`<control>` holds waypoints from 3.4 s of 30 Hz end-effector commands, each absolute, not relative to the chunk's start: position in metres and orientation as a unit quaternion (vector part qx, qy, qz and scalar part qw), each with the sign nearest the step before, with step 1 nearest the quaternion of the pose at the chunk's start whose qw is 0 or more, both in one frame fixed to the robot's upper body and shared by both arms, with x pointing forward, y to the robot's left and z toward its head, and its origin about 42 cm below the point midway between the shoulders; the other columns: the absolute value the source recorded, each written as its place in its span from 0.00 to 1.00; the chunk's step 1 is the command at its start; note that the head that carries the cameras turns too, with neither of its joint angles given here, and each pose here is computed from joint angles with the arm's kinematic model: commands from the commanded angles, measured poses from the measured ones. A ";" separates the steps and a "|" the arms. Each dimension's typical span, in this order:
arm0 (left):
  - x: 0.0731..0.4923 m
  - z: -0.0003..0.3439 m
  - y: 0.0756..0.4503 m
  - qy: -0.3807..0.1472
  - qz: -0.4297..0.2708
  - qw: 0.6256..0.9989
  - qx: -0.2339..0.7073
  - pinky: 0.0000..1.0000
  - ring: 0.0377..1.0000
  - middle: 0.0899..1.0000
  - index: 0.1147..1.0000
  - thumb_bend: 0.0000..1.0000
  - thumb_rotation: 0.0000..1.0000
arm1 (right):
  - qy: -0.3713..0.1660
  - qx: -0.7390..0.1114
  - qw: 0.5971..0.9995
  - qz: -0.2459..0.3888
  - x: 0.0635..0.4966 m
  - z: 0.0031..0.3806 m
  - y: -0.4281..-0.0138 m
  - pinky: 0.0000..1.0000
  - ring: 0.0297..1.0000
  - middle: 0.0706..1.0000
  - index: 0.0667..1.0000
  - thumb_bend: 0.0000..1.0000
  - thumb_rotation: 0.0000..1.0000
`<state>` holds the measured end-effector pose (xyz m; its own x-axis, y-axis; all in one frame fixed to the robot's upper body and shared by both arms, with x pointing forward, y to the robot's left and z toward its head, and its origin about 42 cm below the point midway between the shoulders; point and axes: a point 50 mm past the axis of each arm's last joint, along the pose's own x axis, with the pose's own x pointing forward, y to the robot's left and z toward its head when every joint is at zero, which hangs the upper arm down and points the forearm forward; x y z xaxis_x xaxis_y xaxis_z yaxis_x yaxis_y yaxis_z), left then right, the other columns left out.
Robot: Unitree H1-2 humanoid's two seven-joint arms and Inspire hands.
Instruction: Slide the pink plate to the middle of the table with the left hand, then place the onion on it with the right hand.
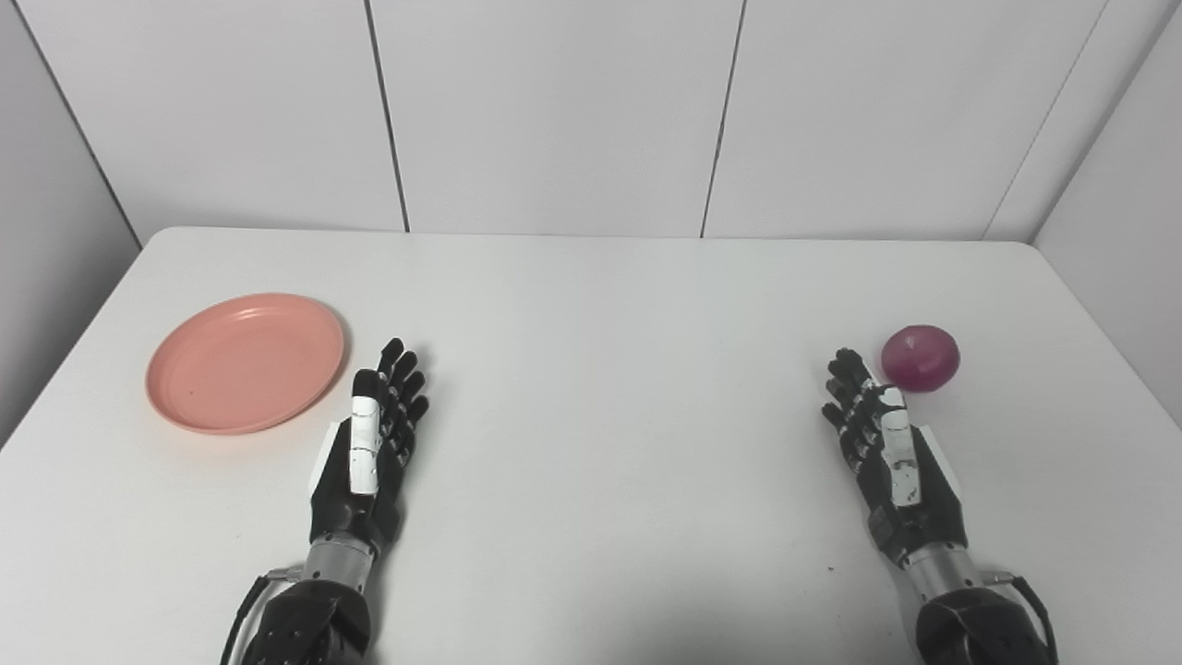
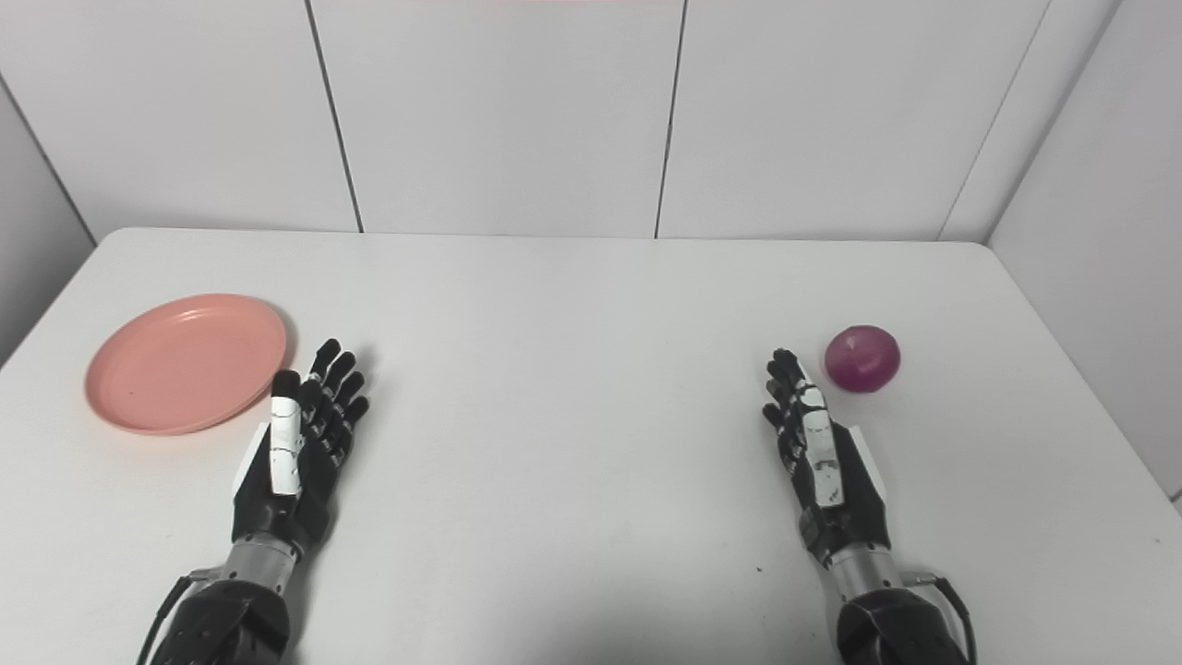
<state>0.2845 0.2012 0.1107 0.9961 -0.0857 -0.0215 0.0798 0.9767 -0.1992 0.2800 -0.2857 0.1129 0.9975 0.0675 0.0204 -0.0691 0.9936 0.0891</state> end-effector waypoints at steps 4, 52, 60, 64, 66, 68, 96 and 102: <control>0.285 0.108 0.185 0.010 -0.036 0.994 -0.103 1.00 1.00 1.00 1.00 0.85 1.00 | -0.022 0.039 0.998 0.042 0.281 0.113 -0.300 1.00 1.00 0.99 0.97 0.90 1.00; 0.293 0.100 0.134 0.000 -0.043 0.991 -0.125 1.00 1.00 1.00 1.00 0.83 1.00 | -0.009 0.040 0.998 0.048 0.287 0.095 -0.348 1.00 1.00 1.00 1.00 0.88 1.00; 0.298 0.116 0.151 -0.024 -0.048 0.991 -0.126 1.00 1.00 1.00 1.00 0.93 1.00 | -0.012 0.042 0.998 0.050 0.288 0.096 -0.340 1.00 1.00 1.00 1.00 0.88 1.00; 0.308 0.135 0.163 -0.062 -0.058 0.991 -0.100 0.99 0.95 0.96 0.94 0.94 1.00 | -0.015 0.041 0.998 0.052 0.287 0.096 -0.337 1.00 1.00 1.00 1.00 0.87 1.00; 0.315 0.143 0.169 -0.079 -0.062 0.991 -0.091 0.98 0.94 0.94 0.93 0.95 1.00 | -0.016 0.041 0.998 0.052 0.287 0.097 -0.335 1.00 1.00 1.00 1.00 0.87 1.00; 0.323 0.154 0.176 -0.093 -0.065 0.990 -0.088 0.97 0.93 0.93 0.91 0.96 1.00 | -0.017 0.040 0.998 0.052 0.287 0.097 -0.334 1.00 1.00 1.00 1.00 0.87 1.00; 0.413 0.306 0.303 -0.233 0.004 0.972 -0.036 0.89 0.88 0.89 0.87 1.00 1.00 | -0.021 0.036 0.998 0.057 0.287 0.099 -0.326 1.00 1.00 1.00 1.00 0.87 1.00; 0.427 0.303 0.341 -0.209 0.047 0.977 -0.013 0.91 0.89 0.89 0.88 0.99 1.00 | -0.020 0.039 0.997 0.059 0.288 0.099 -0.326 1.00 1.00 1.00 1.00 0.86 1.00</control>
